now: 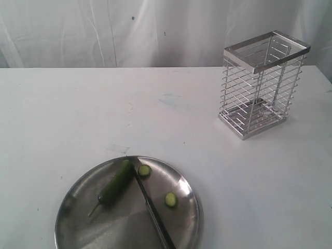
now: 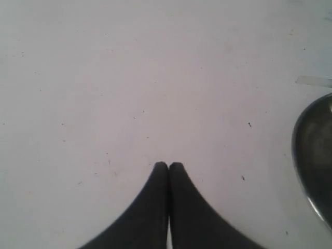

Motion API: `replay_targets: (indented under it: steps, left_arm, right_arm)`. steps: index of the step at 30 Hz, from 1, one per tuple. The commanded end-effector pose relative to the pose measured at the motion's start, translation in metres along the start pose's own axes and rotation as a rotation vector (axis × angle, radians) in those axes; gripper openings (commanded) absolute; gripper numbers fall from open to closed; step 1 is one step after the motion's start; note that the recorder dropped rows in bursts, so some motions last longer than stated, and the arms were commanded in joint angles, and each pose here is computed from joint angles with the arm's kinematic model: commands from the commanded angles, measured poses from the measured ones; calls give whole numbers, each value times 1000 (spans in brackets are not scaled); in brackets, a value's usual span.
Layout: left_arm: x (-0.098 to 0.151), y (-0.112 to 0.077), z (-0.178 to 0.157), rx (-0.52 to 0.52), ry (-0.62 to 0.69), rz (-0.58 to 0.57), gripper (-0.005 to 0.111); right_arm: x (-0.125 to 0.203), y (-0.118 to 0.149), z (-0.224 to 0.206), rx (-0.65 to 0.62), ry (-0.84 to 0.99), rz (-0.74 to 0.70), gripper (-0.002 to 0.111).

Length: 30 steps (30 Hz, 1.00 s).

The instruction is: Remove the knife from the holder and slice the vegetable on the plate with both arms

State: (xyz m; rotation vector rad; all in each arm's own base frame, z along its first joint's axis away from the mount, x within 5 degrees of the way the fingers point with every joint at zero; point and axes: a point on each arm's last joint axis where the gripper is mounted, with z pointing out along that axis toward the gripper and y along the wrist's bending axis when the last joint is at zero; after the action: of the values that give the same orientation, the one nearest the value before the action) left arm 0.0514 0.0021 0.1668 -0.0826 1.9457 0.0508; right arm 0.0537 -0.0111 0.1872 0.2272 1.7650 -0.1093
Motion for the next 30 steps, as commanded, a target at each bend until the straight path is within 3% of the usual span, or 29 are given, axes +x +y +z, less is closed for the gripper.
replay_targets:
  steps: [1,6,30]
  left_arm:
    - [3,-4,0,63,13,-17,0]
    - [2,-7,0,129,4,43,0]
    - [3,-8,0,138,14,38,0]
  right_arm:
    - [0,0,0,5,-4,4,0]
    - [0,0,0,5,-4,4,0]
    - [0,0,0,5,-4,4,0]
